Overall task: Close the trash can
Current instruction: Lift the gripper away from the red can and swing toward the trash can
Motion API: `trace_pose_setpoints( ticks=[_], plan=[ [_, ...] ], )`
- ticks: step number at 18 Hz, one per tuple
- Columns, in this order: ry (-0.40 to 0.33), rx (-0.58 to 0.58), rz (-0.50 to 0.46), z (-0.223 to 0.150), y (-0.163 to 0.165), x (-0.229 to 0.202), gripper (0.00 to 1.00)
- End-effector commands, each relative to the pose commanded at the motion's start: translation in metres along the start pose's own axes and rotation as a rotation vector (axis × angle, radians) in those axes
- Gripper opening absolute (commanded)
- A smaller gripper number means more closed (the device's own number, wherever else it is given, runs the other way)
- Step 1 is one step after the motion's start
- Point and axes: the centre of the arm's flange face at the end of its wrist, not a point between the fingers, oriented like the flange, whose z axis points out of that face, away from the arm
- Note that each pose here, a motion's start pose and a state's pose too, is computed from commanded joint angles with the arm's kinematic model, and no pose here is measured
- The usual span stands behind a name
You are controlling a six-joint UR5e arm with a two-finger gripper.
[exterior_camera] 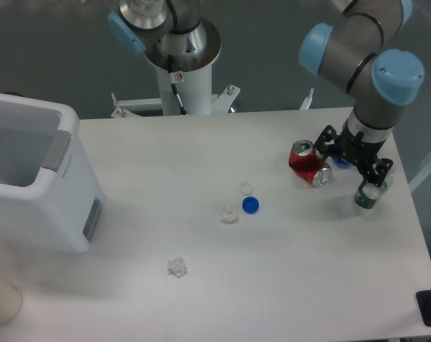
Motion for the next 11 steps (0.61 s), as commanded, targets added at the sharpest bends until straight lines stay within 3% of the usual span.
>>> trace_pose_setpoints(
  ticks=[8, 11],
  plan=[
    [0.025, 0.004, -0.004, 0.009, -0.003, 0.014, 1.00],
    [0.008, -0.010, 0.001, -0.010, -0.007, 0.038, 1.00]
  ],
)
